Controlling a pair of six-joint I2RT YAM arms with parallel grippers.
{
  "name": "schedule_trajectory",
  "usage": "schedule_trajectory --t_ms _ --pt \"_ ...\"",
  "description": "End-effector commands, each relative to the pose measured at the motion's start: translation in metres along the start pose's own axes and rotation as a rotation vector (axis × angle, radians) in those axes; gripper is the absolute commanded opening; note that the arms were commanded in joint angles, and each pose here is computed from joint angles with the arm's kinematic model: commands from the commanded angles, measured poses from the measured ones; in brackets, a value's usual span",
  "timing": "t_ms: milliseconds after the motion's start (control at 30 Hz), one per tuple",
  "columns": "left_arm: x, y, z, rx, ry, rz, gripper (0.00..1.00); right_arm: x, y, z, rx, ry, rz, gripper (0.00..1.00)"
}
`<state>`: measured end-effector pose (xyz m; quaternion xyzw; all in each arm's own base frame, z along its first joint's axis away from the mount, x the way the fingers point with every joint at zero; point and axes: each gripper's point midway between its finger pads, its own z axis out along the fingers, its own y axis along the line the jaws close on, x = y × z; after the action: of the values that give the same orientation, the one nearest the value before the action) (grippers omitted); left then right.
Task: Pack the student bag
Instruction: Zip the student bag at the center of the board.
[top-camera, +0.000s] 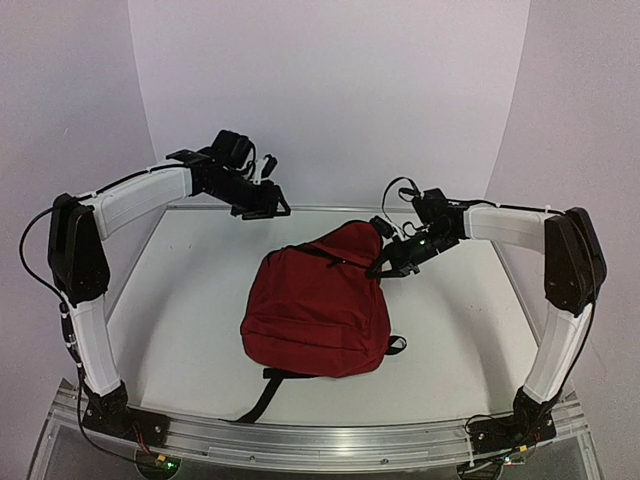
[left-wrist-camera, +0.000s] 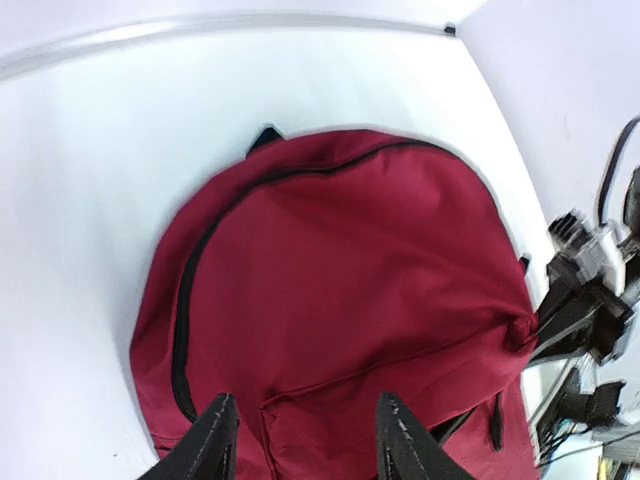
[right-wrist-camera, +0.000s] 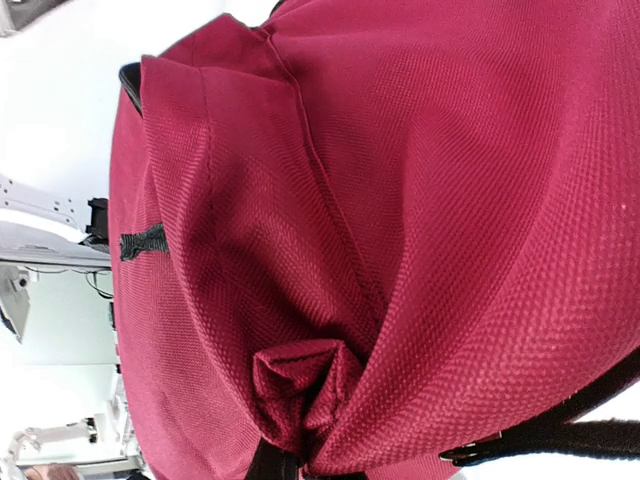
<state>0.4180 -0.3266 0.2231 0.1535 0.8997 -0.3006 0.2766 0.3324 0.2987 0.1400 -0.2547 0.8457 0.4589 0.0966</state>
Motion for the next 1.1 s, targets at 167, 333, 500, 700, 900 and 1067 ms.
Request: schedule_trajectory --t_ms 167,333,500,700,900,1067 --pt "0.055 -0.131 -0.024 0.225 0.201 0.211 0.49 -0.013 0.029 -0.009 -0.106 -0.042 0.039 0.0" --pt "0.083 -0.144 -0.01 0.215 0.309 0.247 0.48 -0.014 0.03 -0.009 -0.11 -0.044 0.044 0.0" --pt "0.087 -0.134 0.007 0.15 0.346 0.248 0.48 -0.016 0.031 -0.009 -0.111 -0.047 0.04 0.0" --pt "0.093 -0.114 0.025 0.056 0.391 0.242 0.44 -0.015 0.031 -0.01 -0.109 -0.047 0.04 0.0" --pt "0.087 -0.108 0.035 0.019 0.382 0.267 0.36 -0.017 0.032 -0.01 -0.109 -0.05 0.037 0.0" --pt "0.082 -0.11 0.041 0.025 0.368 0.28 0.21 -0.018 0.031 -0.01 -0.108 -0.051 0.034 0.0"
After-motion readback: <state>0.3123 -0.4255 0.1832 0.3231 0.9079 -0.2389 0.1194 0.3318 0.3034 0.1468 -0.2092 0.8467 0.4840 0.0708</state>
